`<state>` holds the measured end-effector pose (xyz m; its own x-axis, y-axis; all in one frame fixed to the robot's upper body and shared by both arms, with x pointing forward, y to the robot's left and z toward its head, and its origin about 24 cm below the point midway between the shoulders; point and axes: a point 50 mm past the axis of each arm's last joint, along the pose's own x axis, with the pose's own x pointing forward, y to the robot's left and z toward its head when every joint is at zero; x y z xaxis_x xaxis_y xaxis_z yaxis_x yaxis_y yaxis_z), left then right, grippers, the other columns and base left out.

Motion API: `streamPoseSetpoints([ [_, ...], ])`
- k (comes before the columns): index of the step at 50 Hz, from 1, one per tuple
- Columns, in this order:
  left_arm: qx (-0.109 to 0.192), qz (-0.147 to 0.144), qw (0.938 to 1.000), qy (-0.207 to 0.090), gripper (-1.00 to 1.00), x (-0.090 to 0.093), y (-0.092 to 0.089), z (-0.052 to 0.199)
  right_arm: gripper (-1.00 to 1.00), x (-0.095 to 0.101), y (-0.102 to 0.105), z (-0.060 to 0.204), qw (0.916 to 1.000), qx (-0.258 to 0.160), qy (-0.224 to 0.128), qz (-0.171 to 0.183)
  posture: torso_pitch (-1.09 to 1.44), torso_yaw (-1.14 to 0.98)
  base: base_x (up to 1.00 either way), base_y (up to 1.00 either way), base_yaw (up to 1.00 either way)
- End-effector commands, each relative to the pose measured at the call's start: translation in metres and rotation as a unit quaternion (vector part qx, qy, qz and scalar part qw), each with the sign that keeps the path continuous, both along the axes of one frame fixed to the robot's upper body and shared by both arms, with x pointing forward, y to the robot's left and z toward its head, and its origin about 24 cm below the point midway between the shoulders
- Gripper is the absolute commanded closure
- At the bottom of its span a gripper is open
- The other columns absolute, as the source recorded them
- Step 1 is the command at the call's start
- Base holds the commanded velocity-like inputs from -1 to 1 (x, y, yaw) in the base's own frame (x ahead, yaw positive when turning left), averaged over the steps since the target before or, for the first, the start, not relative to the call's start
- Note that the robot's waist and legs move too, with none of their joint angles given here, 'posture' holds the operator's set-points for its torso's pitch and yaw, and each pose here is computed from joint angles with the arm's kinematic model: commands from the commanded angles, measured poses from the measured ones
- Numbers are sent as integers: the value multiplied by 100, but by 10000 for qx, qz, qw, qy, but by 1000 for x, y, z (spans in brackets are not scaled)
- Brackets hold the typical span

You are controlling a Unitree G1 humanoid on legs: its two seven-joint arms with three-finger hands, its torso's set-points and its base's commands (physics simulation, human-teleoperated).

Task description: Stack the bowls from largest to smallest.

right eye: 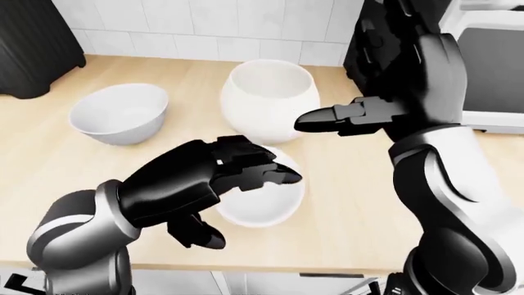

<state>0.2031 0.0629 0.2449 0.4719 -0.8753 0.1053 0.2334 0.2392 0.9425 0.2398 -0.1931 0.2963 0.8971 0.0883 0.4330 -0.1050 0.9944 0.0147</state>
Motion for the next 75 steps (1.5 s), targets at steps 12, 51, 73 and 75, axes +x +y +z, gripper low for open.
streamPoseSetpoints([
  [12,133,241,9996,-71,-25,18,-2,-16,-100,-3,-1,7,9994,25,-351,-43,0,0,0,0,0],
  [51,-202,746,9964,-358,100,12,36,7,-100,-6,-1,10,9992,23,-399,-36,0,0,0,0,0],
  [73,-828,2287,9680,-623,100,70,109,88,-100,-7,2,17,9990,-7,-438,-39,0,0,0,0,0],
  [75,-999,2661,9570,-581,100,81,117,95,-100,-7,3,16,9990,0,-438,-27,0,0,0,0,0],
])
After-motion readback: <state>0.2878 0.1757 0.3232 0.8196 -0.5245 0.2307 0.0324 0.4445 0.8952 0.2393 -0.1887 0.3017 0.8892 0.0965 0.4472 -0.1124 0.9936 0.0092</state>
